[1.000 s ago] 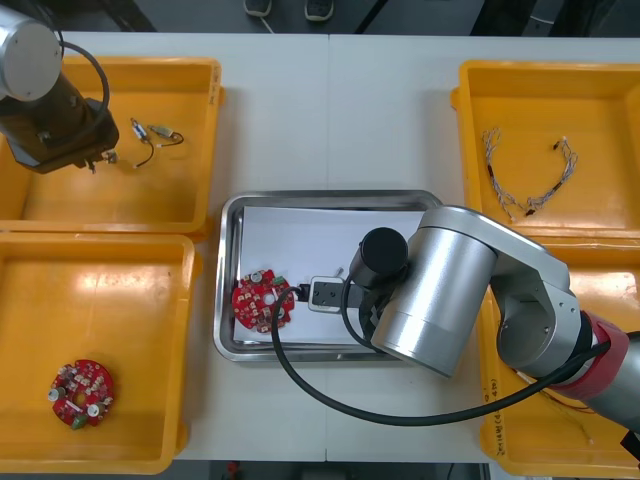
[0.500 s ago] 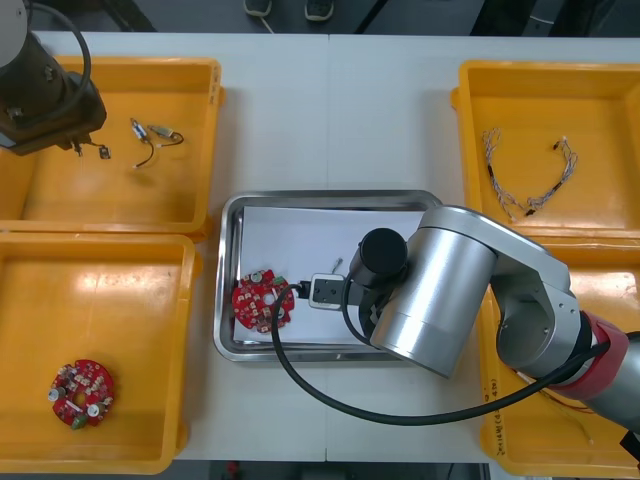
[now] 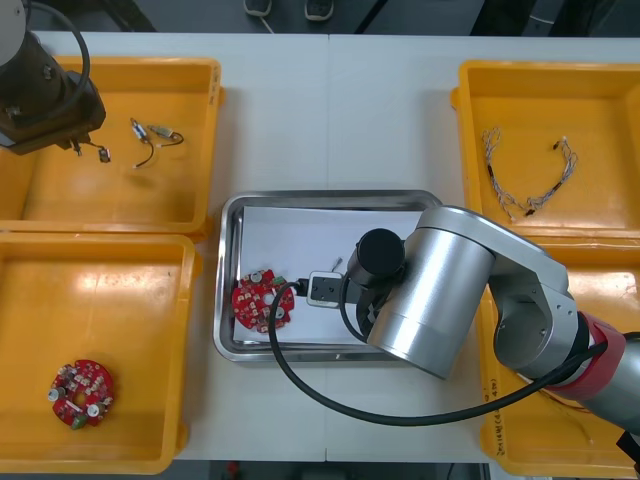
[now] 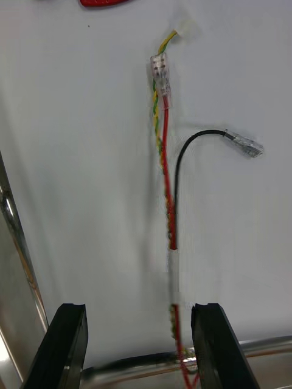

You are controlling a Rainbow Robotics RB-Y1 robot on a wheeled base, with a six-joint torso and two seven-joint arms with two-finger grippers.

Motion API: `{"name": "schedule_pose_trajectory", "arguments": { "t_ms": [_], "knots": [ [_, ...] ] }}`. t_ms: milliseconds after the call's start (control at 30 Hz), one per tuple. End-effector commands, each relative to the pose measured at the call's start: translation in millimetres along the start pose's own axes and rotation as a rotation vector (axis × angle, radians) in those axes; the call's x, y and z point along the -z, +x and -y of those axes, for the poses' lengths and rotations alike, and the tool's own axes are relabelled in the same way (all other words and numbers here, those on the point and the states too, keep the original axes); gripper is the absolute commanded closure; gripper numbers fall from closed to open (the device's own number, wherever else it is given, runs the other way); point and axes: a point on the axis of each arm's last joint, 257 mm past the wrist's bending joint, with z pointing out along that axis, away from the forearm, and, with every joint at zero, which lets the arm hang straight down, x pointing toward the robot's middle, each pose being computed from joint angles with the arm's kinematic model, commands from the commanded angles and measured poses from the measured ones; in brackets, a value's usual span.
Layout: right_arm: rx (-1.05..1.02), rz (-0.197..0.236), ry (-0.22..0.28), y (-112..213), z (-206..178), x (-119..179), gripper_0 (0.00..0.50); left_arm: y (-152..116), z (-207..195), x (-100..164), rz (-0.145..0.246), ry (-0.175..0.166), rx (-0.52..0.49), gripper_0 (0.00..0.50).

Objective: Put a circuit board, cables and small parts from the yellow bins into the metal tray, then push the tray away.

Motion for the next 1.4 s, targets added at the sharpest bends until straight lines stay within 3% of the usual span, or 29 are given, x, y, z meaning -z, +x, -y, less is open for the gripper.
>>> {"name": "schedule_pose_trajectory", "arguments": {
  "t_ms": [33,233,433,800,967,1167,1400],
  "knots": [
    [0.002,0.056,0.027,-17,5,15,0.0,-32,-2,25,0.074,0.017,-0.093,0.5],
    [0.007,0.053,0.038,-16,6,18,0.0,-39,0,12,0.069,0.043,-0.067,0.5],
    [0.004,0.049,0.04,-14,8,20,0.0,-42,1,-4,0.09,0.02,-0.085,0.499],
    [-0.144,0.02,-0.012,8,39,47,0.0,-34,-2,-47,0.052,0.011,-0.092,0.5],
    [-0.245,0.094,0.033,12,78,72,0.0,-27,-2,-62,0.041,0.001,-0.102,0.499],
    [-0.352,0.153,0.11,30,129,103,0.0,-16,-2,-77,0.014,-0.002,-0.112,0.5],
    [-0.472,0.164,0.189,79,172,130,0.0,-4,0,-98,0.011,0.012,-0.132,0.5]
  ]
}}
